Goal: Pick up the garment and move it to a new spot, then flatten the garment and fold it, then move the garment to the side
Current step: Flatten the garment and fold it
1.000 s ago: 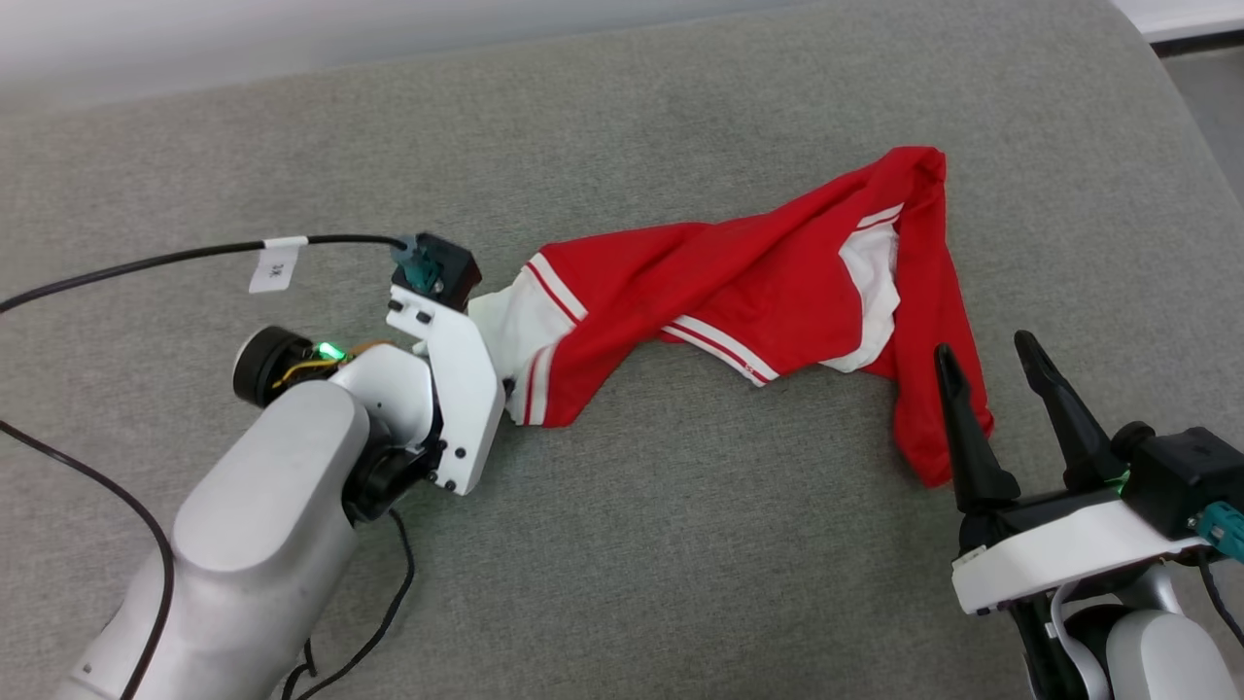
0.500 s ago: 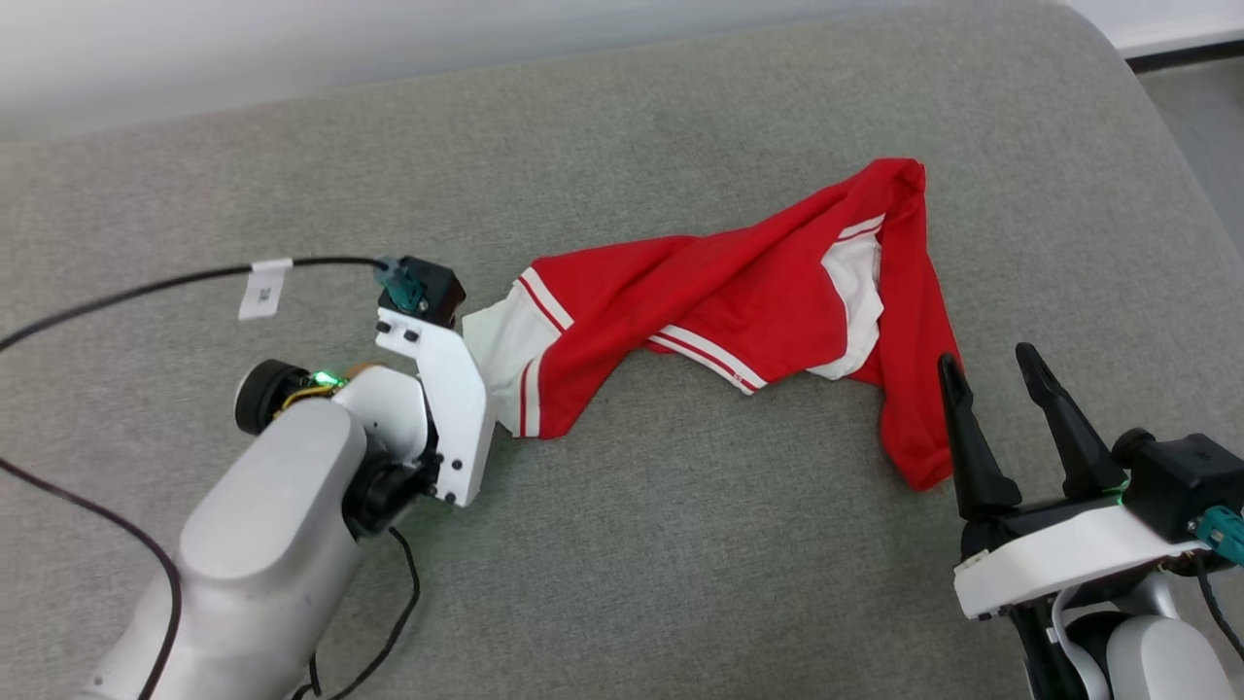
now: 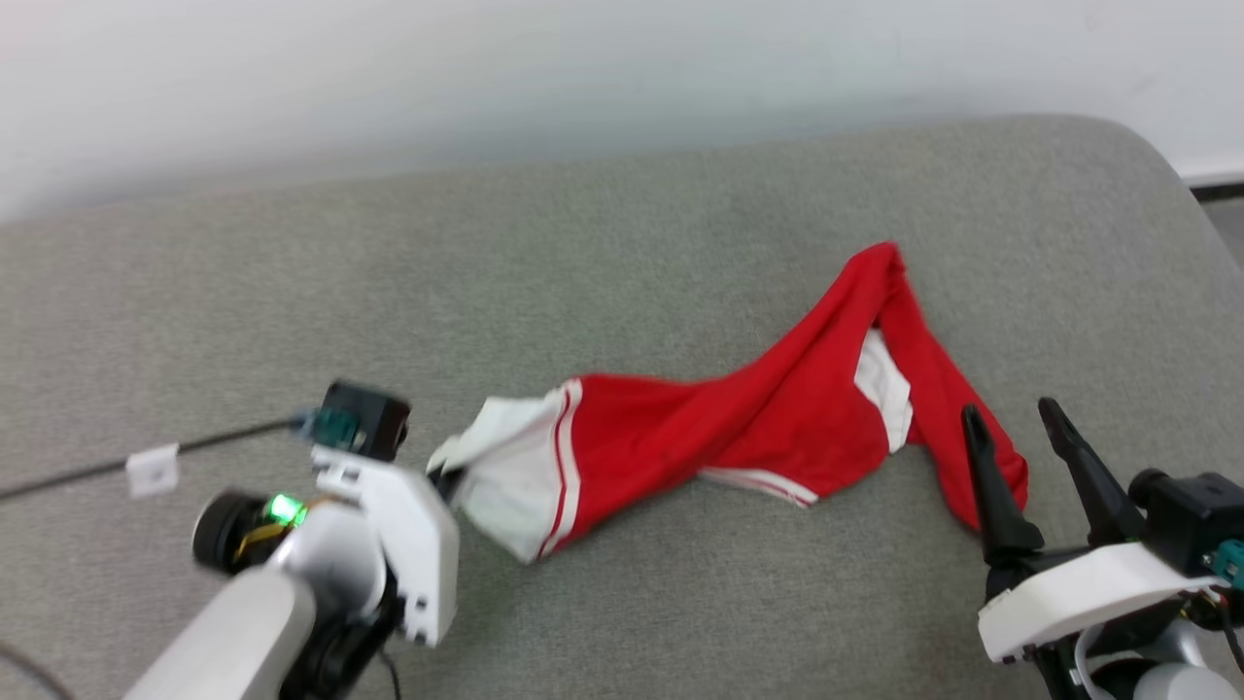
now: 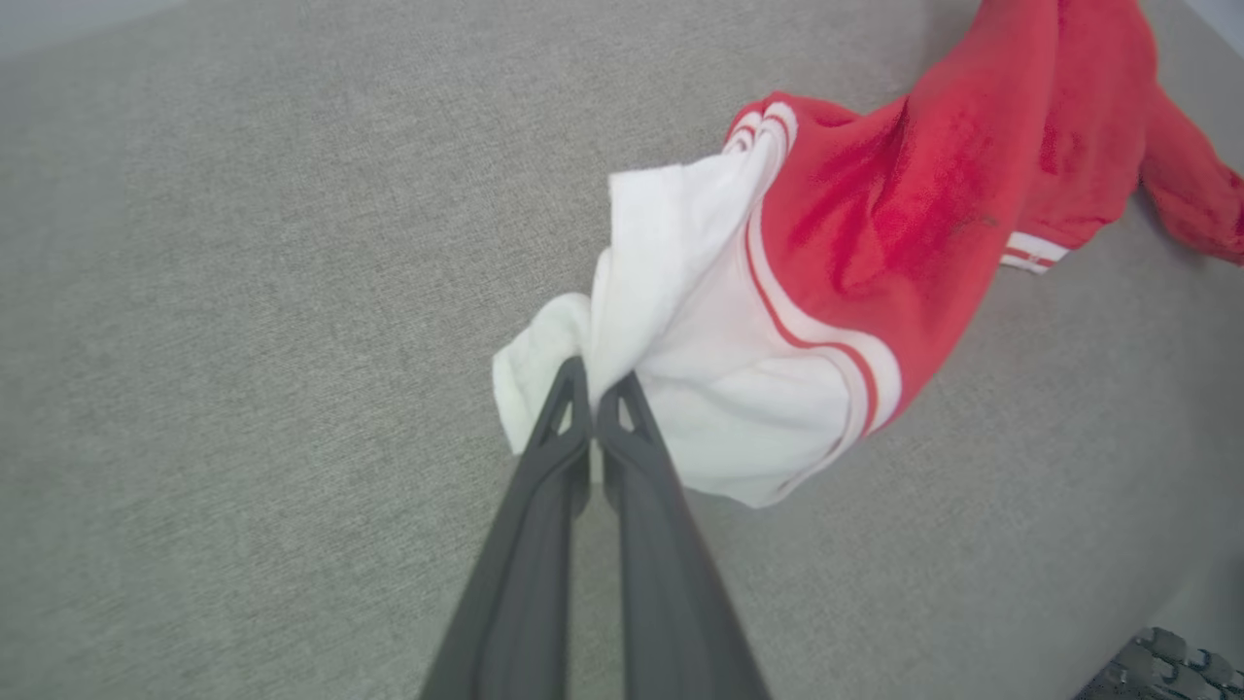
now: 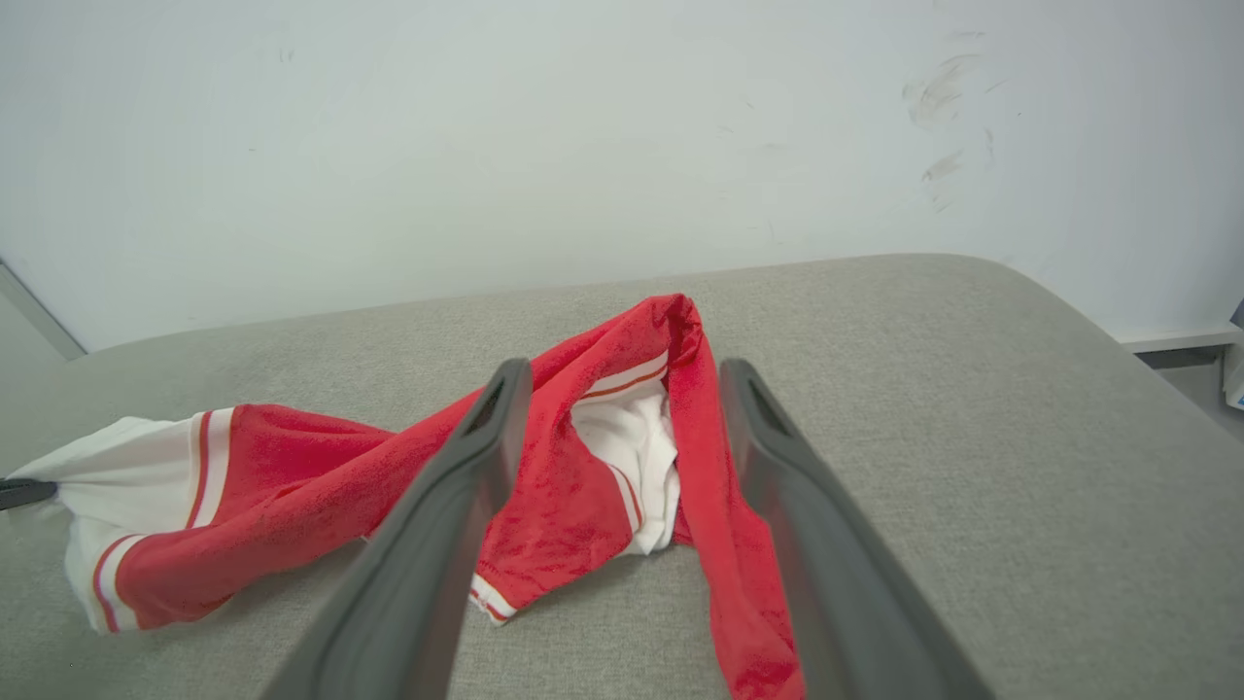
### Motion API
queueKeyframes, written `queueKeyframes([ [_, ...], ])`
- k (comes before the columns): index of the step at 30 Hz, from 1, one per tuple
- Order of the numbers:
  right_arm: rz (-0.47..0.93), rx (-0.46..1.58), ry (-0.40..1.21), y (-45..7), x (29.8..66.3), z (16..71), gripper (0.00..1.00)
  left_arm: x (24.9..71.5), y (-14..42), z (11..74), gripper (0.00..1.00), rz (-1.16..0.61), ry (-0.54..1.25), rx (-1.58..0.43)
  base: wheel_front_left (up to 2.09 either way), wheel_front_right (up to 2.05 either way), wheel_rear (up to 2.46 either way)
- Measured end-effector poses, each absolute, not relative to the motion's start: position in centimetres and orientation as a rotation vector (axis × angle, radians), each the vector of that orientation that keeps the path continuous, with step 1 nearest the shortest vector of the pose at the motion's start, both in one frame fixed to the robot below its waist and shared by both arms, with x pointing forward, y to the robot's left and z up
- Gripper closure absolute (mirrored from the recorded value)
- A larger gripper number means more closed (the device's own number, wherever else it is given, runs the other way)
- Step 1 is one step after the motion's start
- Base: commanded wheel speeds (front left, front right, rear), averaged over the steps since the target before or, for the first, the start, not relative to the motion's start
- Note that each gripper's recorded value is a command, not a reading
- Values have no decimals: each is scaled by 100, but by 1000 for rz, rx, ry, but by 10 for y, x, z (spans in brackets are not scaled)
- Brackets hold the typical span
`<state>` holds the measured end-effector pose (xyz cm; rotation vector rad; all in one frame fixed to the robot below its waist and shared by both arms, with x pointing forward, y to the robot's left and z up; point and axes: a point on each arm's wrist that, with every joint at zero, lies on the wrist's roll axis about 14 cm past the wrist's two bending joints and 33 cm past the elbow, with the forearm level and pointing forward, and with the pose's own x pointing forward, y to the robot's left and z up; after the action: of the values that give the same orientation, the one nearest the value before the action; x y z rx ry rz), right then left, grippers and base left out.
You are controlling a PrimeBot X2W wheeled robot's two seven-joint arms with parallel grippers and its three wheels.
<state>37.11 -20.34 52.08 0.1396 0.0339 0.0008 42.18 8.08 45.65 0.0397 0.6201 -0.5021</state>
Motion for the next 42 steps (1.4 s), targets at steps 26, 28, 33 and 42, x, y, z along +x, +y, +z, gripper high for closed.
queueKeyframes([
  [26, 24, 133, 41, -197, 347, 534, 0, 360, 149, 461, 0, -181, 449, -173, 0, 0, 0],
  [28, 24, 133, 46, -197, 345, 534, 0, 367, 150, 481, 0, -173, 340, -160, 0, 0, 0],
  [33, 17, 137, 74, -200, 343, 530, 0, 376, 155, 525, 0, -128, 81, -131, 0, 0, 0],
  [42, 27, 154, 198, -199, 346, 507, 0, 363, 158, 560, 0, -82, -126, -101, 0, 0, 0],
])
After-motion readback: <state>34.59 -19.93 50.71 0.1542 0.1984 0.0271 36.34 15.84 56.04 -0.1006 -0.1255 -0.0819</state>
